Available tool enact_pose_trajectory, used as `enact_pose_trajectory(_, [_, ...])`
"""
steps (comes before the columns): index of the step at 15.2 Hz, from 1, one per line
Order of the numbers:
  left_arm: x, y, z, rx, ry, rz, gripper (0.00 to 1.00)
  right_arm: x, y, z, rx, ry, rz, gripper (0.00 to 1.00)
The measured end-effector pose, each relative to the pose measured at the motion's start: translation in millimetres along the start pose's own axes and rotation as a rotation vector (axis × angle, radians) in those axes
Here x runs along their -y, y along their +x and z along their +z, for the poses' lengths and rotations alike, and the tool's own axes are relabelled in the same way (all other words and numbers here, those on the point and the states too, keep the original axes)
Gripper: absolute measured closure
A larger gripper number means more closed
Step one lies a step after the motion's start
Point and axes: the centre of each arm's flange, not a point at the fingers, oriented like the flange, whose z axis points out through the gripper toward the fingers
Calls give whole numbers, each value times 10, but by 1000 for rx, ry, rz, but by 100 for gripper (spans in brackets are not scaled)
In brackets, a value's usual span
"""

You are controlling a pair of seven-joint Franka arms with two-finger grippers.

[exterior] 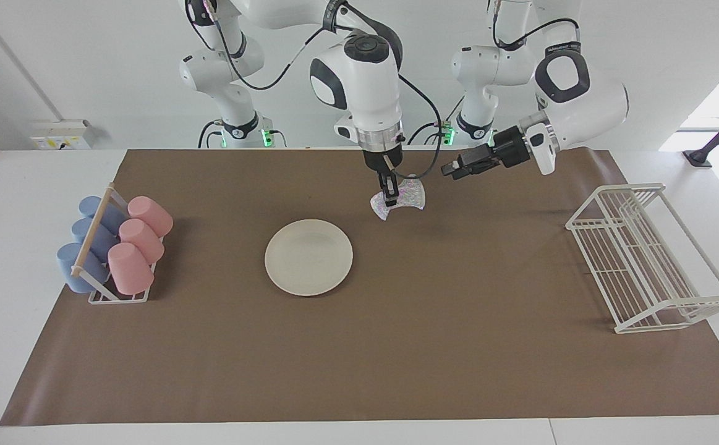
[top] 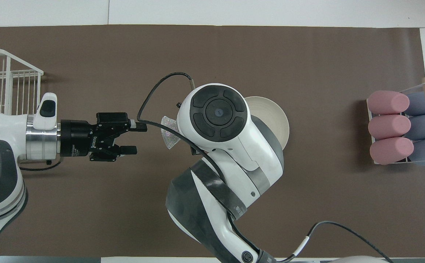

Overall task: Wipe plate with sponge
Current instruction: 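Reach the left gripper to the sponge and grasp it from the right gripper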

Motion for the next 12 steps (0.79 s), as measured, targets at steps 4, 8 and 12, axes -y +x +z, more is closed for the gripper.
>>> enact_pose_trajectory(4, [-3, 76, 418, -38, -23, -45, 0, 0, 1, 1, -1, 0, 0, 89])
enact_pose_trajectory(8, [49, 152, 463, -36, -39, -76, 0, 0, 1, 1, -1, 0, -1, 89])
enact_pose_trajectory(12, [-2, 92, 542, -13, -68, -128, 3, 0, 1, 1, -2, 1, -1, 89])
